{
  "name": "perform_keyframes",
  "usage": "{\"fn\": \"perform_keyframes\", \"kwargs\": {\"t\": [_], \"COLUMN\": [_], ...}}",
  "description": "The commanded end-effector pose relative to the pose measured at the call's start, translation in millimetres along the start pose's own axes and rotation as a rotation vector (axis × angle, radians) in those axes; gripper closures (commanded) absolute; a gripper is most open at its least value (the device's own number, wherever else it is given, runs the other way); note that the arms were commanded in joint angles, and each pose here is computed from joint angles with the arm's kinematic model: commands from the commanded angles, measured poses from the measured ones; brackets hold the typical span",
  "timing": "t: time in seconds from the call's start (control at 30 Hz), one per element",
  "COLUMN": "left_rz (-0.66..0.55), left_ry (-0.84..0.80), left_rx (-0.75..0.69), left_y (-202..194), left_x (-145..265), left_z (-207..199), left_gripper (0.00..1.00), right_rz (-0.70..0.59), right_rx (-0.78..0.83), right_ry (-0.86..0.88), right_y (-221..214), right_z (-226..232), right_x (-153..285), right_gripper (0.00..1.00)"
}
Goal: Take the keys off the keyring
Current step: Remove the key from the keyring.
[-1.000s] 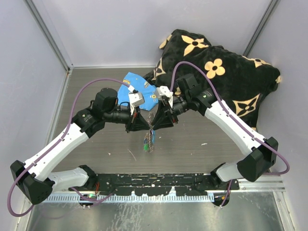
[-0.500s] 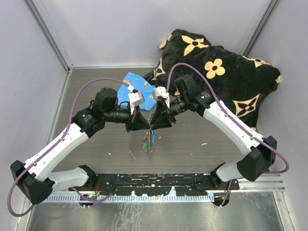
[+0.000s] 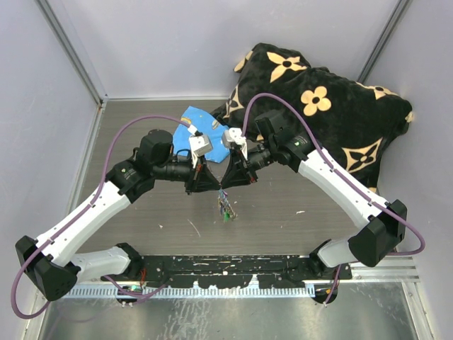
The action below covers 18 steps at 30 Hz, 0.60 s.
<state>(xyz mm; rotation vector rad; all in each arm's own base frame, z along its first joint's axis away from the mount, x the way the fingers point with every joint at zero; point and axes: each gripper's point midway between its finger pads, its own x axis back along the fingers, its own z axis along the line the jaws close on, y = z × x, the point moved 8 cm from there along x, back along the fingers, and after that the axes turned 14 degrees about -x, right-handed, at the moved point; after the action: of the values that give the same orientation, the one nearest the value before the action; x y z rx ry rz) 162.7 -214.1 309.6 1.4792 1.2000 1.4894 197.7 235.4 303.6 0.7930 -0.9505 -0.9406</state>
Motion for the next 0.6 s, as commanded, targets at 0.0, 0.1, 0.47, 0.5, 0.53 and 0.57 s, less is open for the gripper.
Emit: {"fn": "perform_keyframes", "kwargs": {"t": [0.0,0.1,0.47,0.5,0.53,0.57], "left_rz": [-0.095,-0.097,-0.099,-0.099,-0.099,-0.098], "left_ry": [0.023,0.029,0.051,0.05,0.052,0.051], "left_rx": [-0.073,-0.077,-0.081,-0.081,-0.081,-0.08], "left_y": [20.6,21.3,21.9,21.8,21.8,21.5], "left_x": [6.2,6.9,7.9,7.7,8.0,7.6], "left_z": [-0.9,-0.8,0.4,0.2,0.4,0.3], "left_gripper": [1.0,1.0,1.0,1.0,1.0,1.0], "right_rz": [-0.014,-0.015,-0.014,-0.013,-0.013,-0.014], "right_rx": [0.026,0.026,0.016,0.014,0.012,0.012], "right_ry": [0.01,0.008,-0.007,-0.01,-0.013,-0.015], "right_y": [5.4,5.8,4.4,4.3,4.1,4.5], "right_z": [0.5,0.7,-1.2,-1.5,-1.8,-2.1], "right_x": [-3.4,-3.2,-3.5,-3.6,-3.4,-3.2], "right_gripper": [0.83,0.81,0.8,0.8,0.8,0.8]}}
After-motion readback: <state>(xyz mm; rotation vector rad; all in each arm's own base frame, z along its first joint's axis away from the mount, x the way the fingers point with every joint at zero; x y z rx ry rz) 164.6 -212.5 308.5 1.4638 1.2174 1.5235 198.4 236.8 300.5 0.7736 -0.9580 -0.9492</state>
